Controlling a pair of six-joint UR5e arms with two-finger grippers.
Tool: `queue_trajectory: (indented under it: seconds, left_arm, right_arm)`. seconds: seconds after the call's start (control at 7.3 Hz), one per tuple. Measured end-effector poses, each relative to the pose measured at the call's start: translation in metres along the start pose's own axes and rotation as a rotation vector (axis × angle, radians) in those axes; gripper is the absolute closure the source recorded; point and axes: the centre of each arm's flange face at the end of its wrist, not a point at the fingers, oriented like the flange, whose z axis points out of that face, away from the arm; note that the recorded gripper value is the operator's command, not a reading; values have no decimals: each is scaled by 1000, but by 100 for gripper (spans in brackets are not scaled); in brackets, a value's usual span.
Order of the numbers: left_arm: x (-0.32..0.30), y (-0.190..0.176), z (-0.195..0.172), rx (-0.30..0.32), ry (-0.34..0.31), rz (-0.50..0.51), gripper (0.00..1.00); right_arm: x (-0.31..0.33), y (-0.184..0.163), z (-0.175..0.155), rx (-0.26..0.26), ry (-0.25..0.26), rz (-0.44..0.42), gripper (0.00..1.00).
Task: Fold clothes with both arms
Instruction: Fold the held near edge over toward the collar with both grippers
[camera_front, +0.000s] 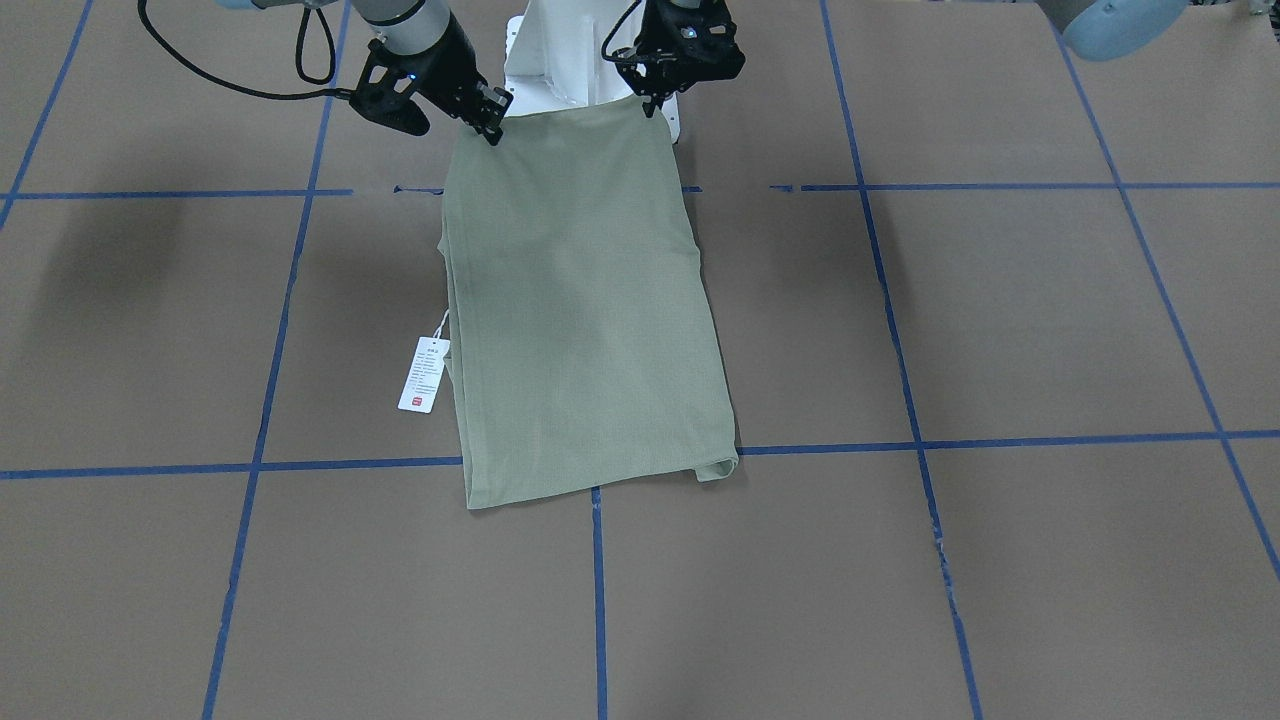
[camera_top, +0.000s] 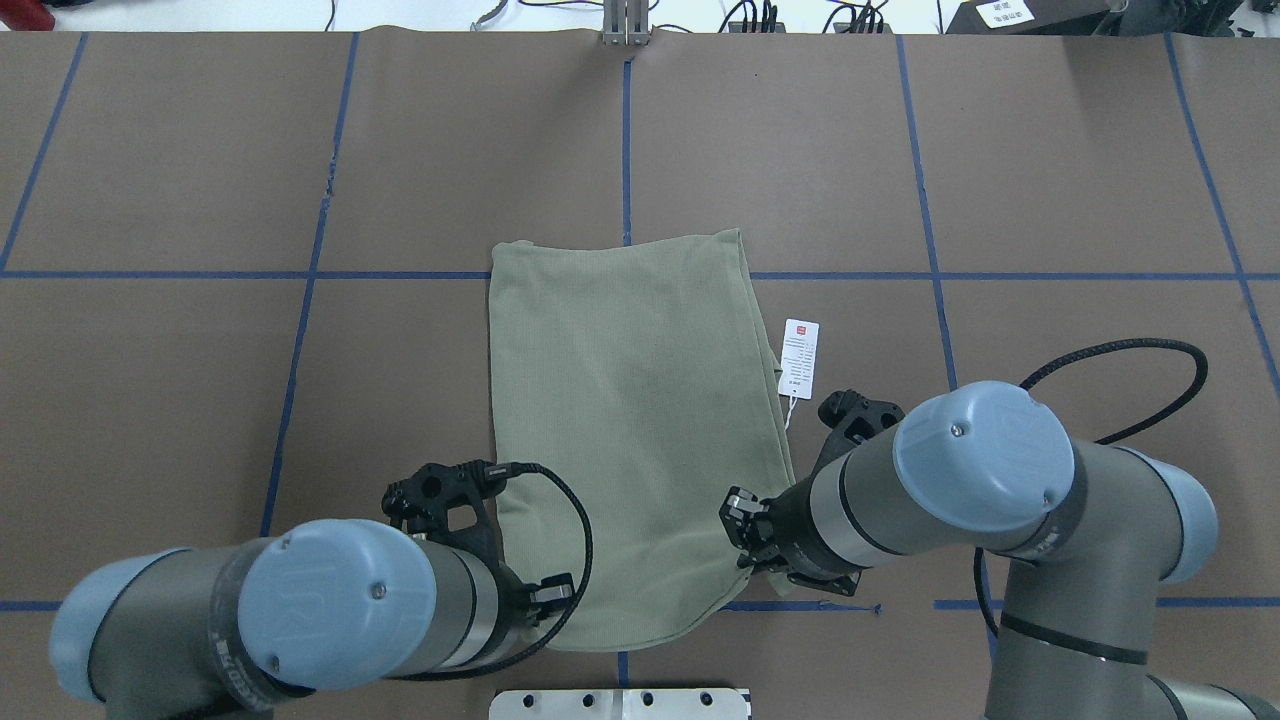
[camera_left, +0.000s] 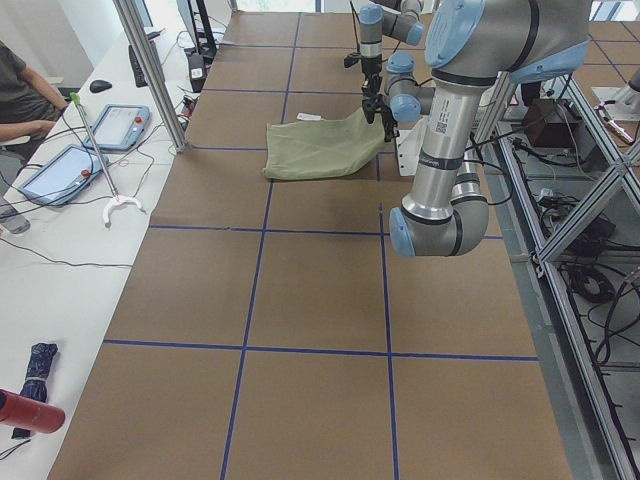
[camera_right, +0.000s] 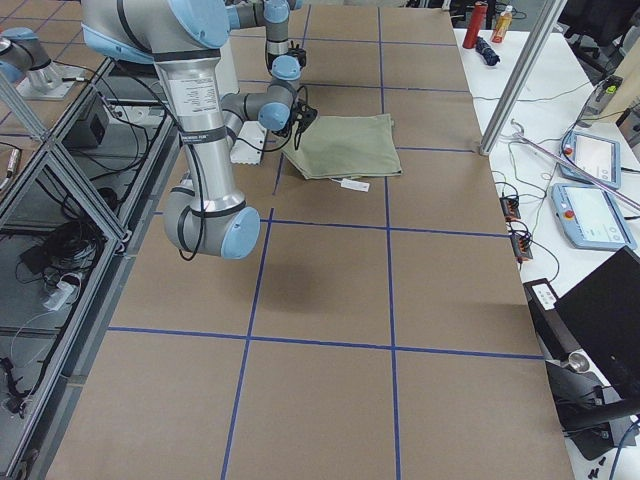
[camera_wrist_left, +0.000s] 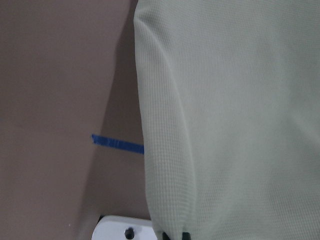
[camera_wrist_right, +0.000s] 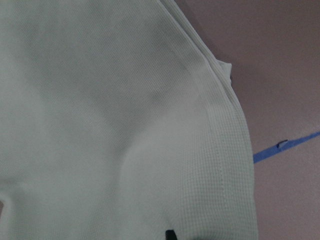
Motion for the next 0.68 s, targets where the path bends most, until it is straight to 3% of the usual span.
queue_trajectory:
  seconds: [0.27,0.68]
  left_arm:
    - [1,-63,-18,97,23,14,100]
    - [6,-142,8,198,56,7,100]
  right_arm:
    - [-36,-39,-11,65,-50,27,100]
    - [-85,-115,-6,156,-117,24,100]
